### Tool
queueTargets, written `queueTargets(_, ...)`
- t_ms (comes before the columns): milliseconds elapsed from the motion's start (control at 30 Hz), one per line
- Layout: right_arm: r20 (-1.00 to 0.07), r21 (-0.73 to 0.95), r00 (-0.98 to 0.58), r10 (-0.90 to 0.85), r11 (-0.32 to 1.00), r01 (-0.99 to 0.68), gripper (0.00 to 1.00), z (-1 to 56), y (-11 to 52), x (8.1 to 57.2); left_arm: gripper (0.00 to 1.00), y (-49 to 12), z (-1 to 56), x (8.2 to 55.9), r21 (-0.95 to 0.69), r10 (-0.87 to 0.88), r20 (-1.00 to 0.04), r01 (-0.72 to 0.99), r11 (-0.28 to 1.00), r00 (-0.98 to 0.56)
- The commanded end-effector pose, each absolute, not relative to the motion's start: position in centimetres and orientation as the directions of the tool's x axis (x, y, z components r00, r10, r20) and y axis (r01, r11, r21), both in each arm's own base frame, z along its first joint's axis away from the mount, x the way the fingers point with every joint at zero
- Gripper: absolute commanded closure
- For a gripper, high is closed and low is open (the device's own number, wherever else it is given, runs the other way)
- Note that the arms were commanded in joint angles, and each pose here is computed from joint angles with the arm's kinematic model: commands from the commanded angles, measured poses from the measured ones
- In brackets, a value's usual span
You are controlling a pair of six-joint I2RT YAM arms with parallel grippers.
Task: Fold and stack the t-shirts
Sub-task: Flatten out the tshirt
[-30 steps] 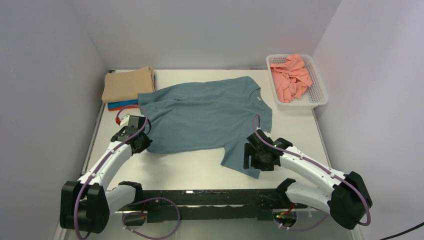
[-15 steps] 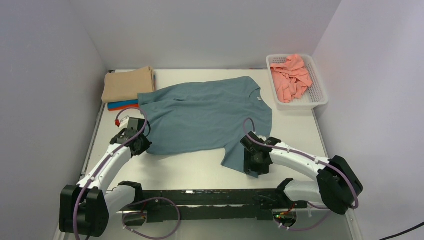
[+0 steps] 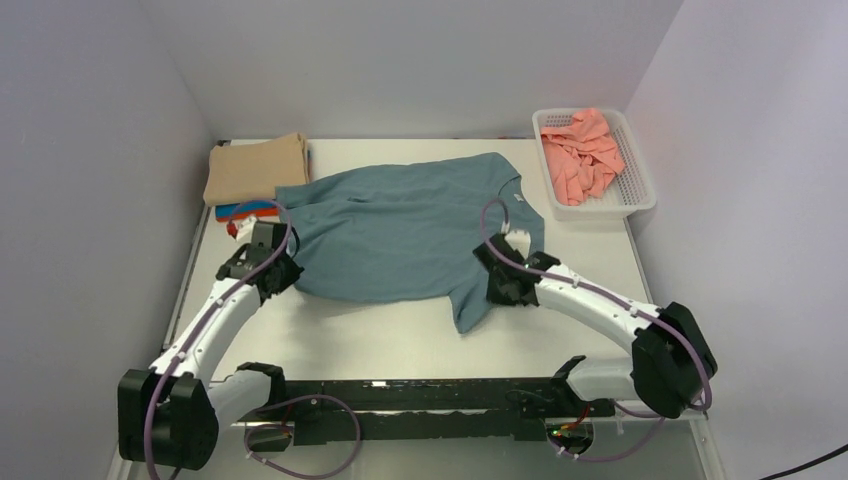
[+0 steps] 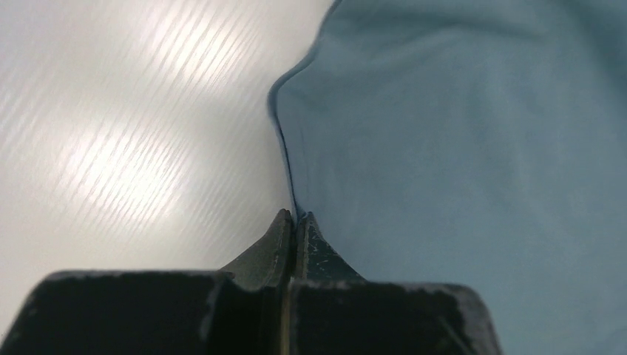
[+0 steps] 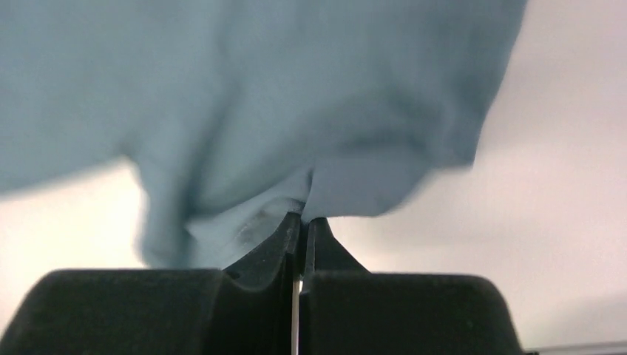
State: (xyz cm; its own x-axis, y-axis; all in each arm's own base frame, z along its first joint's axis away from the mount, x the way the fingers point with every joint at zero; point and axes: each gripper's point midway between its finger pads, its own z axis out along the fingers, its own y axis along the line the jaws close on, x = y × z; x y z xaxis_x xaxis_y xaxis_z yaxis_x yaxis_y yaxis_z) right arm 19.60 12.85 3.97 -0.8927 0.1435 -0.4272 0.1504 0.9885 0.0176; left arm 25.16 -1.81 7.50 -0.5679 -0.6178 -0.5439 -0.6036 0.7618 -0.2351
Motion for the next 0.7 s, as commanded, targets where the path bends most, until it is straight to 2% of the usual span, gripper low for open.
queueTargets(0, -0.754, 0.113, -0.620, 0.217, 0.973, 0.203, 1.00, 15.2, 13.0, 29.5, 1.00, -1.7, 16.1, 30.0, -0.372, -0.621, -0.673, -0.543, 0.753, -0.401)
queueTargets(133, -0.863, 0.216, -0.419, 0.282, 0.956, 0.198, 1.00, 23.8, 11.5, 32.5, 1.00, -0.9, 23.2, 31.5, -0.450, -0.609, -0.753, -0.479, 0.754, -0.251)
queueTargets(300, -0.940, 0.259, -0.188, 0.284, 0.955, 0.144, 1.00, 34.6, 8.7, 33.3, 1.00, 0.7, 31.7, 31.0, -0.488, -0.569, -0.819, -0.429, 0.761, -0.078)
queueTargets(467, -0.968, 0.252, 0.002, 0.252, 0.967, 0.036, 1.00, 45.0, 7.7, 31.3, 1.00, 1.3, 40.7, 28.8, -0.550, -0.553, -0.829, -0.313, 0.774, 0.087)
queueTargets(667, -0.956, 0.236, 0.157, 0.248, 0.967, -0.092, 1.00, 55.2, 6.8, 27.2, 1.00, 1.4, 50.8, 23.4, -0.565, -0.525, -0.815, -0.137, 0.813, 0.246)
